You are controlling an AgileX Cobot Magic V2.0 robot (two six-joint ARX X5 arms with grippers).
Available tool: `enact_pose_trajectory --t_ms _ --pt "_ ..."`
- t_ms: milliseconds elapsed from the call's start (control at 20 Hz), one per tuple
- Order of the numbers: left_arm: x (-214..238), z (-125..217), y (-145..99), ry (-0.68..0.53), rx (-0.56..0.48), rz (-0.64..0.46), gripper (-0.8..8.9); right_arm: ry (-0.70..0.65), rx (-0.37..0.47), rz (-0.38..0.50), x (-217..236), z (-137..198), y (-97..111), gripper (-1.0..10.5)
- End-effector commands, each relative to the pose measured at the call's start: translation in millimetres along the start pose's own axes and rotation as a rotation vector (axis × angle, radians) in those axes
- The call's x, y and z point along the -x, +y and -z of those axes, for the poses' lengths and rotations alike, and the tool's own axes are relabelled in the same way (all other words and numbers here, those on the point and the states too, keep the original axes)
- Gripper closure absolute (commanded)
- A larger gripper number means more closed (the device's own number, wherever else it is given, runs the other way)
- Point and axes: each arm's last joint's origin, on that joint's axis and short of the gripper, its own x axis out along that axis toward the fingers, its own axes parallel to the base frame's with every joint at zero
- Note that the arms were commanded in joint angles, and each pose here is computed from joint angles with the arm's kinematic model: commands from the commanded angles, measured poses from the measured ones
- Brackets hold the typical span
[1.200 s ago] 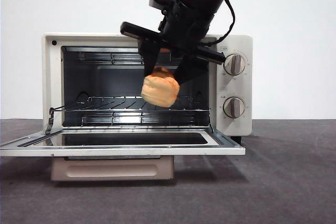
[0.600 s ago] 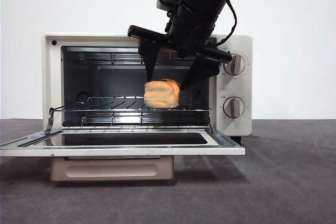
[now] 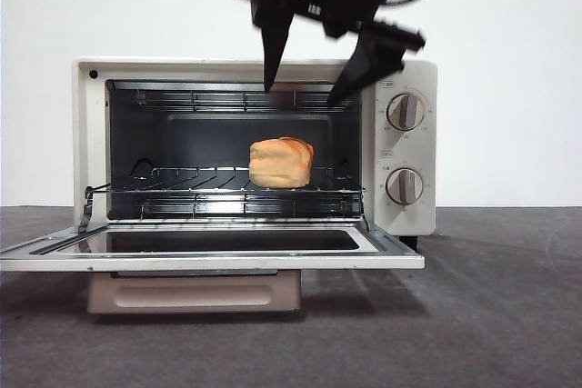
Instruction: The left arm flap open the oven, the right arm pick bread and place it into oven, the left arm flap close the oven
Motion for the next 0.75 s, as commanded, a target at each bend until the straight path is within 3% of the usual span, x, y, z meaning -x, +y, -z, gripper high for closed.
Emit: enact_pose_trajectory --t_ms 50,200,350,750 --pt "-5.8 -1.4 0.5 -0.031 0.014 -0.003 7.98 0.014 0.111 -0.027 23.2 -1.0 10.5 5.9" --pt "-20.0 -0.3 2.3 -0.068 0.048 0.002 7.99 0.067 0.237 -0.039 57.2 6.5 14.0 5.9" --pt "-35.9 0.9 6.6 -0.092 0.112 -0.006 8.01 0.103 0.304 -0.043 88.8 12.1 10.1 5.9" --pt "-74.5 -3.8 37.7 -0.111 0.287 0.045 8.01 0.008 0.302 -0.085 151.6 43.2 -23.2 5.9"
